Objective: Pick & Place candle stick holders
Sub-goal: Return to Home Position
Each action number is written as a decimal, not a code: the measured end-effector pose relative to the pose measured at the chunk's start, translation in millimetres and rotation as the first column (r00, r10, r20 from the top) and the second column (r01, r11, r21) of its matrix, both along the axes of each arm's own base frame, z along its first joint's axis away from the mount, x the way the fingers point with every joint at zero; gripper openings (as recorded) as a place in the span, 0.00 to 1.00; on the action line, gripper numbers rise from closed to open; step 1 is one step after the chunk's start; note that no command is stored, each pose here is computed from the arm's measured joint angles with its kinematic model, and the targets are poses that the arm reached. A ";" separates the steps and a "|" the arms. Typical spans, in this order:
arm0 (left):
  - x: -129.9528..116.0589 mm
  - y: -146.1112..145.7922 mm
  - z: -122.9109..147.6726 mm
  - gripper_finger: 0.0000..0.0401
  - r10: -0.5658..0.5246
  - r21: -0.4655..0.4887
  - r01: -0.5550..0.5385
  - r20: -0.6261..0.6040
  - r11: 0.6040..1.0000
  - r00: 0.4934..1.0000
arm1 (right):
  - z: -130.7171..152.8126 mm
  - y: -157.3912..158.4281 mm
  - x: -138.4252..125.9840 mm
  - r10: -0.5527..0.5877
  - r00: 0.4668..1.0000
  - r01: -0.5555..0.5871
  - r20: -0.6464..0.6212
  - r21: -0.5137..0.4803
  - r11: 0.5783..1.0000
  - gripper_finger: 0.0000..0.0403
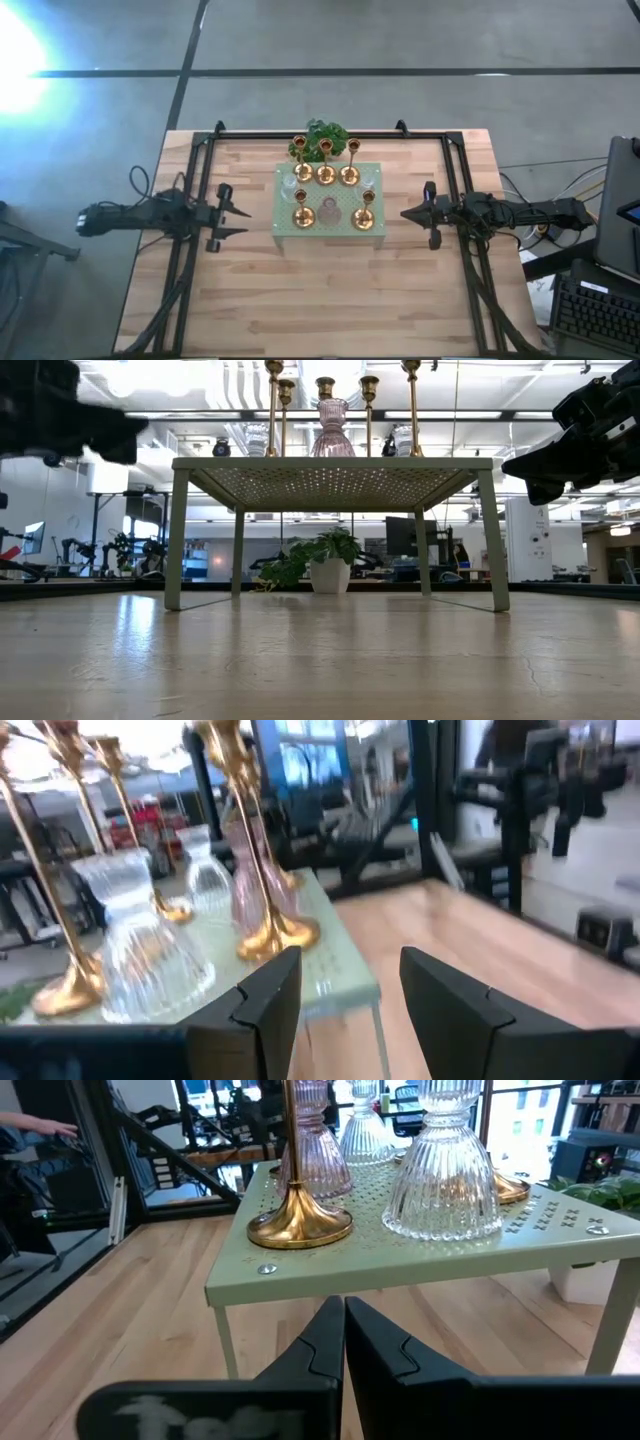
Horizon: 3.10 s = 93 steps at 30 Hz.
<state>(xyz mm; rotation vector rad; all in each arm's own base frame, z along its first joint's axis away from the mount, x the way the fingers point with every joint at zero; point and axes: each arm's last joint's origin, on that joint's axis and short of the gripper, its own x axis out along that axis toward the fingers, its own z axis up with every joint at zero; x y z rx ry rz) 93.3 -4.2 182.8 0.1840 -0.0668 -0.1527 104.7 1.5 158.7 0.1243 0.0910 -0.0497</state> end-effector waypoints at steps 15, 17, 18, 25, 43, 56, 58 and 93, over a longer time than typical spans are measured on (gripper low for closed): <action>3.0 11.9 -12.4 0.44 0.101 0.052 -0.101 0.003 0.994 0.995 | 0.0 0.0 0.0 0.001 1.000 -0.001 0.001 0.000 1.000 0.02; 2.8 14.5 -12.3 0.44 0.117 0.020 -0.117 -0.002 0.993 0.993 | 0.1 0.1 0.0 0.002 1.000 -0.002 0.001 0.000 1.000 0.02; 2.7 15.1 -12.4 0.44 0.123 0.009 -0.123 -0.004 0.992 0.992 | 0.1 0.0 0.0 0.001 1.000 -0.001 0.001 0.000 1.000 0.02; 2.9 13.7 -13.0 0.44 0.102 -0.003 -0.102 -0.011 0.995 0.995 | 0.1 0.0 0.0 0.001 1.000 -0.001 0.001 0.000 1.000 0.02; 3.6 2.4 -13.1 0.44 0.005 -0.028 -0.005 -0.010 1.000 1.000 | 0.1 0.0 0.0 0.001 1.000 -0.001 0.001 0.000 1.000 0.02; 4.1 2.6 -13.8 0.44 0.009 -0.030 -0.010 -0.018 1.000 1.000 | 0.1 0.0 0.0 0.001 1.000 -0.001 0.001 0.000 1.000 0.02; 4.1 2.6 -13.8 0.44 0.009 -0.030 -0.010 -0.018 1.000 1.000 | 0.0 0.0 0.0 0.001 1.000 -0.001 0.001 0.000 1.000 0.02; 4.1 2.6 -13.7 0.44 0.009 -0.029 -0.010 -0.016 1.000 1.000 | 0.0 0.0 0.0 0.001 1.000 -0.001 0.001 0.000 1.000 0.02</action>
